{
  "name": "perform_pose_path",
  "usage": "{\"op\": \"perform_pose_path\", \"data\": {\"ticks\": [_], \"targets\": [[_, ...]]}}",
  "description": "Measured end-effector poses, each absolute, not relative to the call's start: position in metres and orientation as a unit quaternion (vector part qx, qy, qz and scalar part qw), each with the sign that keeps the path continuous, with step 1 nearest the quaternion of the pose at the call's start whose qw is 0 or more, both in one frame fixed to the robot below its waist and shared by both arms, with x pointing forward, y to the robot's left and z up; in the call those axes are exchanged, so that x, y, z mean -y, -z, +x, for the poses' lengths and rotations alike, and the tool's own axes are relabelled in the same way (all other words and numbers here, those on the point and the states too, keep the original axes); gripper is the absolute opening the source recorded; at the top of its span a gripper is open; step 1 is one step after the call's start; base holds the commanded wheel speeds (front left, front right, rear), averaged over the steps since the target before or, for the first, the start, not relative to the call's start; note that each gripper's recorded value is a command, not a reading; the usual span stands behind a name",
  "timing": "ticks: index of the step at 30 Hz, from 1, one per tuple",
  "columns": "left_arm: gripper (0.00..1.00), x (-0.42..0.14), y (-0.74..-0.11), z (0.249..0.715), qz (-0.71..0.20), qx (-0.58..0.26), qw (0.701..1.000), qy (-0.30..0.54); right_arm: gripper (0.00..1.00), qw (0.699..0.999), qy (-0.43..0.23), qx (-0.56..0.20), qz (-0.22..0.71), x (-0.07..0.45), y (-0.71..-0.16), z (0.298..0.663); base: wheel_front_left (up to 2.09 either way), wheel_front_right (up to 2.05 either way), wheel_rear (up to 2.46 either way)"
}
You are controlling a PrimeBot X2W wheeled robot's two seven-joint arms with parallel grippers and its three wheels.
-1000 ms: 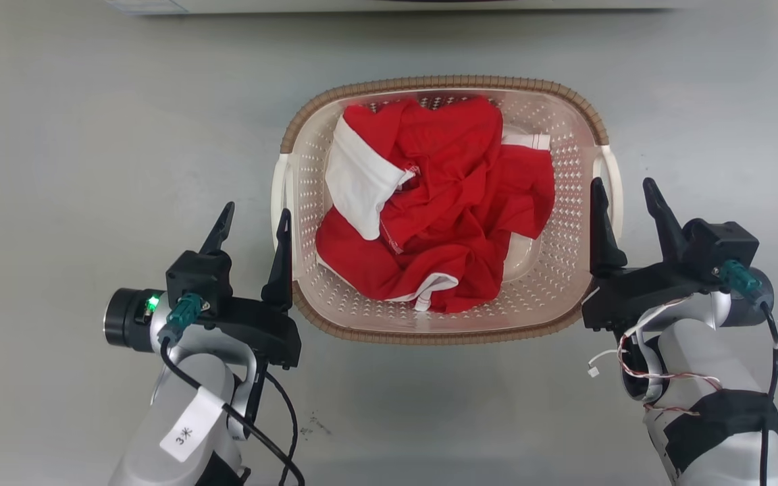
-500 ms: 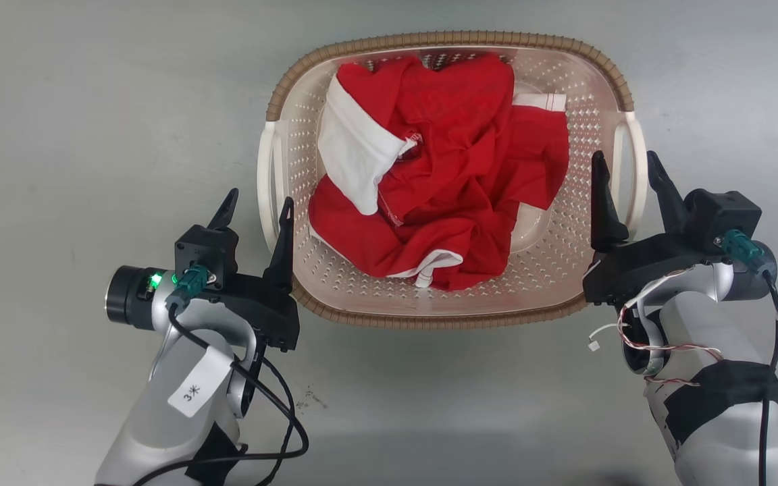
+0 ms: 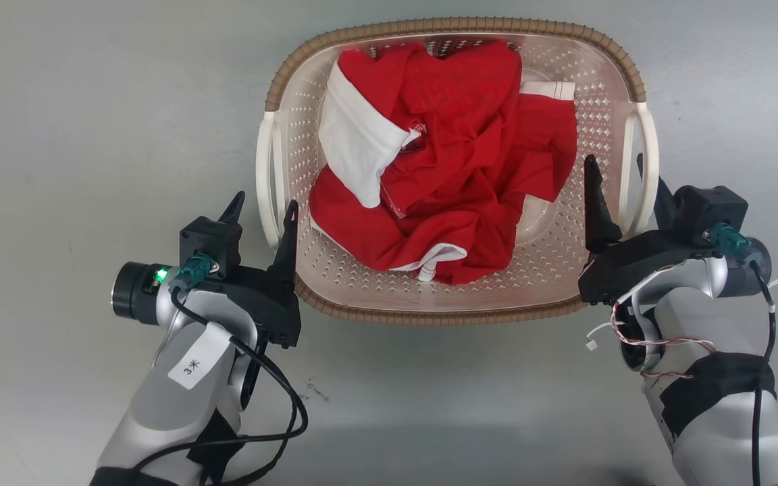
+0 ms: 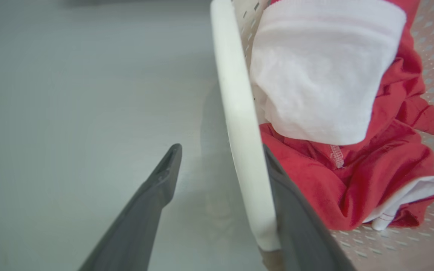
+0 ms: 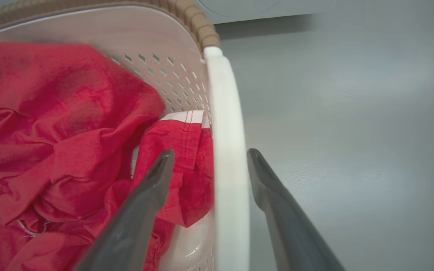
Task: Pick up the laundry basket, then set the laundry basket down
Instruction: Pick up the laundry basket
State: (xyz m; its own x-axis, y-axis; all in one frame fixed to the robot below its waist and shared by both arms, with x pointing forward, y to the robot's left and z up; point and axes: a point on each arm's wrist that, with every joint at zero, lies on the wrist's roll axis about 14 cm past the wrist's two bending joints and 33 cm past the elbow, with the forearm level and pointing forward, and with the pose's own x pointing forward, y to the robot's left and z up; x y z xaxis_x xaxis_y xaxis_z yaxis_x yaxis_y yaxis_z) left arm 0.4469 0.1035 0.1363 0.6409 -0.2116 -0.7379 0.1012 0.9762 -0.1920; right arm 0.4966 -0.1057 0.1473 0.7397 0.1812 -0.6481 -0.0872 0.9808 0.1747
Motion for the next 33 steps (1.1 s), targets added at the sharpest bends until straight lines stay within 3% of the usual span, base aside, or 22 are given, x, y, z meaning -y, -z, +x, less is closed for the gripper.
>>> {"op": "perform_pose_path", "data": {"ticks": [6,7,8,9,10,11,12,33], "targets": [[0.96,-0.096,-0.132,0.445,-0.079,-0.423,0.898,0.093,0.68,0.925,-0.079,-0.366,0.060,0.105,-0.141,0.490,0.00,0.00,0.00],[0.68,-0.095,-0.132,0.445,-0.080,-0.424,0.897,0.094,0.58,0.925,-0.079,-0.367,0.059,0.105,-0.141,0.491,0.00,0.00,0.00],[0.47,-0.094,-0.132,0.447,-0.080,-0.422,0.898,0.094,0.49,0.925,-0.079,-0.366,0.058,0.105,-0.141,0.492,0.00,0.00,0.00],[0.35,-0.092,-0.132,0.450,-0.081,-0.421,0.899,0.095,0.41,0.925,-0.080,-0.366,0.057,0.105,-0.140,0.493,0.00,0.00,0.00],[0.08,-0.090,-0.133,0.451,-0.083,-0.419,0.899,0.097,0.27,0.925,-0.080,-0.367,0.057,0.106,-0.140,0.493,0.00,0.00,0.00],[0.00,-0.088,-0.133,0.451,-0.085,-0.419,0.898,0.099,0.06,0.924,-0.079,-0.369,0.056,0.106,-0.139,0.493,0.00,0.00,0.00],[0.00,-0.086,-0.133,0.451,-0.088,-0.420,0.898,0.098,0.00,0.924,-0.079,-0.370,0.056,0.106,-0.139,0.492,0.00,0.00,0.00],[0.00,-0.083,-0.150,0.448,-0.083,-0.423,0.897,0.093,0.00,0.914,-0.072,-0.396,0.052,0.109,-0.148,0.478,0.00,0.00,0.00]]}}
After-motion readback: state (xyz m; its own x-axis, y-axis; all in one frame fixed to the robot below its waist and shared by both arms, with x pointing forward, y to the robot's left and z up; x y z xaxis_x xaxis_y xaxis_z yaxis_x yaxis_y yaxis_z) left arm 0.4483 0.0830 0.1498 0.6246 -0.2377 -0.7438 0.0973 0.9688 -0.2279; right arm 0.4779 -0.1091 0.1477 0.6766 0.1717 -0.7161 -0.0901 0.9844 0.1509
